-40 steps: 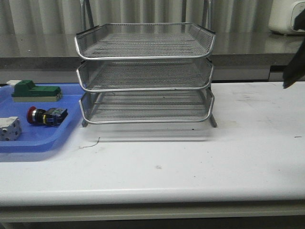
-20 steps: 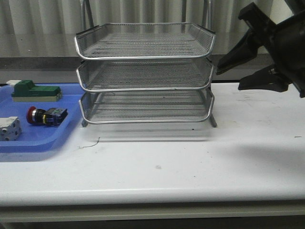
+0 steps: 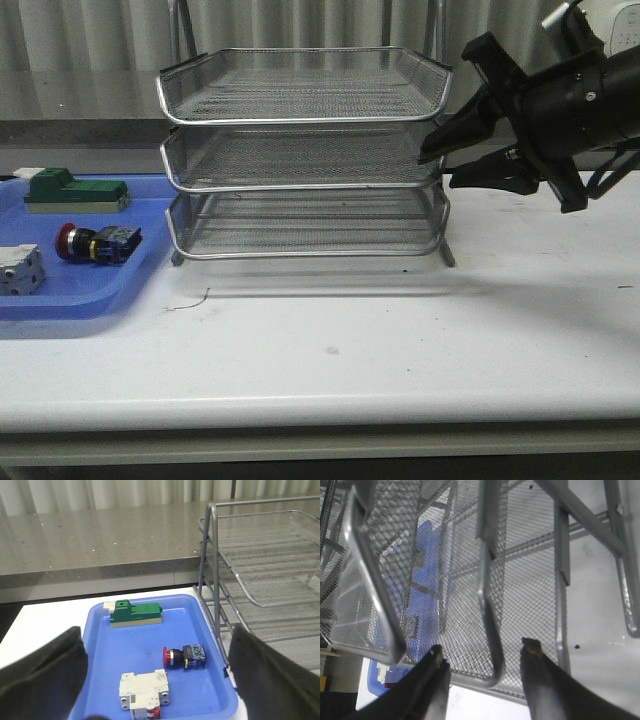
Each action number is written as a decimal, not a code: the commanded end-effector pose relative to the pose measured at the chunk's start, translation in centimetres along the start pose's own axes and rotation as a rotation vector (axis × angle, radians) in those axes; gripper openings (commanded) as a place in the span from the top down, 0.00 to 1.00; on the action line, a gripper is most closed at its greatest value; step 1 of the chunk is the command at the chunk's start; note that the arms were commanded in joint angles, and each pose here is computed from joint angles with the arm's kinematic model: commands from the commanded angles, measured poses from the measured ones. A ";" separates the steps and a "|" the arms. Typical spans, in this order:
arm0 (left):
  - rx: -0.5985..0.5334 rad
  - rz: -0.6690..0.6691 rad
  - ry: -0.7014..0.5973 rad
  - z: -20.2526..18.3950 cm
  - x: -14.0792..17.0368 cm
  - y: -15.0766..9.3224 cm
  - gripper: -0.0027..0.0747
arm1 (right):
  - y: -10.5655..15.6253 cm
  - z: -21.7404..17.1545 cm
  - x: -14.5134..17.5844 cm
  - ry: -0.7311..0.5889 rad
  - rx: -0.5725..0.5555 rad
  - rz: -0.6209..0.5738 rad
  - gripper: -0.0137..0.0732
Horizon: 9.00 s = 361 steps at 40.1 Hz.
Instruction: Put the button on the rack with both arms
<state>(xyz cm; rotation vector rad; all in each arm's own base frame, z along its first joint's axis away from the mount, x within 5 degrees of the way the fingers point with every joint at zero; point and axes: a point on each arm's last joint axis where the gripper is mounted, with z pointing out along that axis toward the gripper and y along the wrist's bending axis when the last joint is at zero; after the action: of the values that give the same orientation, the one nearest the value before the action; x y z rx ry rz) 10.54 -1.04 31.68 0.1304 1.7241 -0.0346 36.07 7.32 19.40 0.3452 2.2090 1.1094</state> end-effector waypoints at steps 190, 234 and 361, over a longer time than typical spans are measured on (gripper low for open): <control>-0.009 -0.001 -0.109 -0.2 -1.9 0.1 0.32 | 9.5 -24.4 9.3 -0.367 0.374 -0.848 0.91; -0.009 -0.001 -0.110 -0.2 -1.9 0.1 0.32 | 6.5 -27.8 15.6 -0.620 0.301 -0.912 0.91; 0.519 0.472 0.978 38.2 6.4 -1.4 0.15 | 6.5 -27.8 15.6 -0.620 0.301 -0.912 0.91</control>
<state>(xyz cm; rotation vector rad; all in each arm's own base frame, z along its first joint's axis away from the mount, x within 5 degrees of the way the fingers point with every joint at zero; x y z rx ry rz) 46.68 -5.59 15.61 1.1318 2.6692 -0.1058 5.78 1.71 28.84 -0.2146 1.7304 0.1514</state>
